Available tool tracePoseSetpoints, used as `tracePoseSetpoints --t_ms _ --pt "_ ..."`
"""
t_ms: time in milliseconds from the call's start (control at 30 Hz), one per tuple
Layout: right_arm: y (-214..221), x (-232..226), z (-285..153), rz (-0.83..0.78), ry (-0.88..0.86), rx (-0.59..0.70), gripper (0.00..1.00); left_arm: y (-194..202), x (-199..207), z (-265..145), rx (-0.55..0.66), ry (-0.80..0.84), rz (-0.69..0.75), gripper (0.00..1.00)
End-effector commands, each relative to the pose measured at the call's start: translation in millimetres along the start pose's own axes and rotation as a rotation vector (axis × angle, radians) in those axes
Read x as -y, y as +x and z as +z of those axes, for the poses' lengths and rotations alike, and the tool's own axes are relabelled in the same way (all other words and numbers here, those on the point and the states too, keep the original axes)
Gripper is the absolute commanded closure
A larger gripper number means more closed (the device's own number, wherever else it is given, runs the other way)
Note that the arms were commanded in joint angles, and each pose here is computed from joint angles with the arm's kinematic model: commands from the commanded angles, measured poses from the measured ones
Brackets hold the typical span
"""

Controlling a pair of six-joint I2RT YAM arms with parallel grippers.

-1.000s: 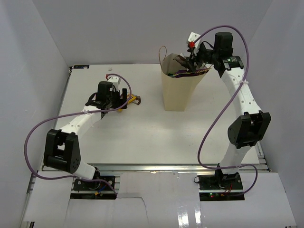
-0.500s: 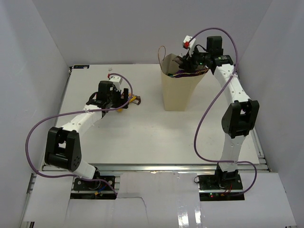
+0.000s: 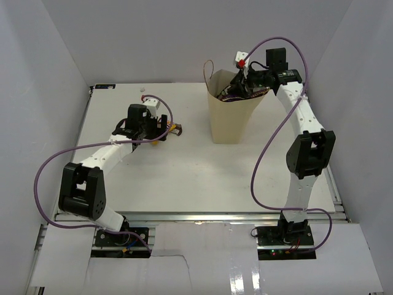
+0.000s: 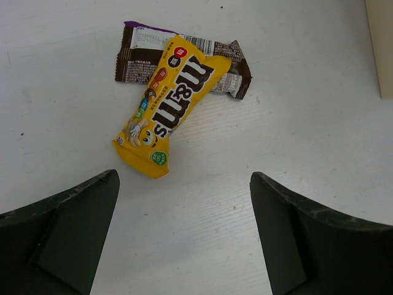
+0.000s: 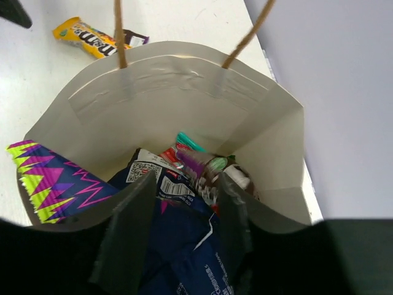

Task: Place the snacks into the paper bag

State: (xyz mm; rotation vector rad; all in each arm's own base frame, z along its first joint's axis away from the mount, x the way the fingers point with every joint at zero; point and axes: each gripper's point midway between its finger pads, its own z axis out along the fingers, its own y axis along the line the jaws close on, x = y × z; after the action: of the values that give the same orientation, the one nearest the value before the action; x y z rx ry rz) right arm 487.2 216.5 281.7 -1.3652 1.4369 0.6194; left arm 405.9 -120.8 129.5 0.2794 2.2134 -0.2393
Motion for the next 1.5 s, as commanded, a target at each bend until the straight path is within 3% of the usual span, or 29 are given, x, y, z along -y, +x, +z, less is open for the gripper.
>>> tracePoseSetpoints --t_ms 0,133,233,333,567,667,733,800,900,933,1067,1167,1333,1400,1467 --pt "-34 15 -14 -0.032 0.094 0.025 0.47 -21 1 1 0.052 0.018 0.038 0.02" --pt "-92 10 -46 -0.003 0.133 0.126 0.34 -12 -9 16 0.014 -0.01 0.117 0.02" --pt "-111 -19 -59 0.021 0.085 0.172 0.32 -16 -18 31 0.009 -0.043 0.186 0.02" --pt "-98 -47 -62 0.083 0.04 0.161 0.32 -17 -23 47 -0.005 -0.056 0.209 0.02" --pt "-70 -85 -75 0.171 0.02 0.13 0.32 -14 -18 87 -0.041 -0.024 0.161 0.17" --pt "-65 -86 -84 0.197 0.036 0.131 0.32 -1 -15 94 -0.072 -0.004 0.134 0.31" --pt "-65 -84 -90 0.206 0.044 0.136 0.32 7 -14 95 -0.09 -0.002 0.12 0.47" --pt "-61 -81 -94 0.226 0.054 0.138 0.32 12 -13 95 -0.102 0.003 0.102 0.52" --pt "-58 -81 -96 0.241 0.058 0.136 0.32 15 -10 93 -0.108 0.012 0.081 0.7" --pt "-58 -81 -97 0.244 0.058 0.137 0.32 12 -9 91 -0.104 0.016 0.078 0.8" --pt "-68 -93 -97 0.187 -0.006 0.171 0.32 -22 3 70 -0.034 0.06 0.056 0.95" --pt "-74 -121 -89 0.166 -0.103 0.17 0.32 -48 14 47 0.035 0.106 0.017 0.98" --pt "-86 -178 -55 0.112 -0.283 0.168 0.32 -97 75 -29 0.204 0.41 -0.102 0.99" --pt "-90 -199 -44 0.067 -0.333 0.177 0.3 -85 92 -45 0.2 0.51 -0.146 0.99" --pt "-96 -232 -34 -0.071 -0.411 0.227 0.2 -93 117 -80 0.249 0.668 -0.181 0.99"
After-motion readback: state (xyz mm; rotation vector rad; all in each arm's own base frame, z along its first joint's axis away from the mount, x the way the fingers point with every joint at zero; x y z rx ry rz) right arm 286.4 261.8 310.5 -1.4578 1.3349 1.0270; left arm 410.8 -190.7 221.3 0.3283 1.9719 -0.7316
